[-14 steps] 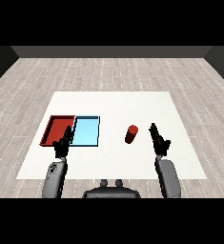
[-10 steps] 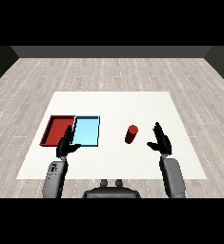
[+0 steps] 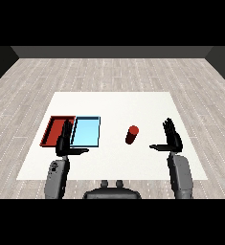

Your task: Pick the red can and put it in the red box

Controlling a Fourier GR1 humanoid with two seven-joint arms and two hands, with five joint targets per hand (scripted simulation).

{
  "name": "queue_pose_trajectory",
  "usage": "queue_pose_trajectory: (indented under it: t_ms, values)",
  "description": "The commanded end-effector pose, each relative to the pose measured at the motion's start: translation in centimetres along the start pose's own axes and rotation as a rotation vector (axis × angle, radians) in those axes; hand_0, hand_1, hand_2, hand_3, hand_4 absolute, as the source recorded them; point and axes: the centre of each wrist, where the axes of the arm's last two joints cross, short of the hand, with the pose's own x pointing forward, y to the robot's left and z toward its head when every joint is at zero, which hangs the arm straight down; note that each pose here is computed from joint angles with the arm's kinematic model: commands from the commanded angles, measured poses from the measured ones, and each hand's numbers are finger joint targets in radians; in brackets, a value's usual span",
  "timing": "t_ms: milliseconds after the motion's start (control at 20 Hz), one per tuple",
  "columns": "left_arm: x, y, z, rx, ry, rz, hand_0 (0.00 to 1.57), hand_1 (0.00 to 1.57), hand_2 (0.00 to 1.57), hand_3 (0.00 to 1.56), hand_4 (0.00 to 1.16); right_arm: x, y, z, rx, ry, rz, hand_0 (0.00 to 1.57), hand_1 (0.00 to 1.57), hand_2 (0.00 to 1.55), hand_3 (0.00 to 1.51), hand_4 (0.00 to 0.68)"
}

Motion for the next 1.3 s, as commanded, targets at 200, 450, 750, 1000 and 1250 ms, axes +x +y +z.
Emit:
queue_pose_trajectory:
  t_ms: [200,450,750,1000,1250]
  values:
    - [0.7,-0.3,1.28,-0.015,-0.07,0.01,0.0,0.0,0.0,0.0,0.0,0.7,-2.1,0.0,0.017,-0.054,-0.038,0.0,0.0,0.0,0.0,0.0]
    - [-0.4,-0.2,0.43,-0.021,-0.074,0.021,0.0,0.0,0.0,0.0,0.0,-1.6,-3.8,-1.7,0.021,-0.028,-0.042,0.0,0.0,0.0,0.0,0.0]
    - [-0.5,-2.6,0.41,0.004,-0.088,0.054,0.0,0.0,0.0,0.0,0.0,-1.8,0.9,-0.7,0.067,0.008,-0.077,0.0,0.0,0.0,0.0,0.0]
    - [-0.4,0.6,-0.07,0.004,-0.08,0.047,0.0,0.0,0.0,0.0,0.0,-3.8,1.5,-3.7,0.07,0.026,-0.095,0.0,0.0,0.0,0.0,0.0]
    - [-0.7,0.1,-0.39,0.002,-0.079,0.069,0.0,0.0,0.0,0.0,0.0,-4.8,4.5,-2.7,0.067,0.086,-0.13,0.0,0.0,0.0,0.0,0.0]
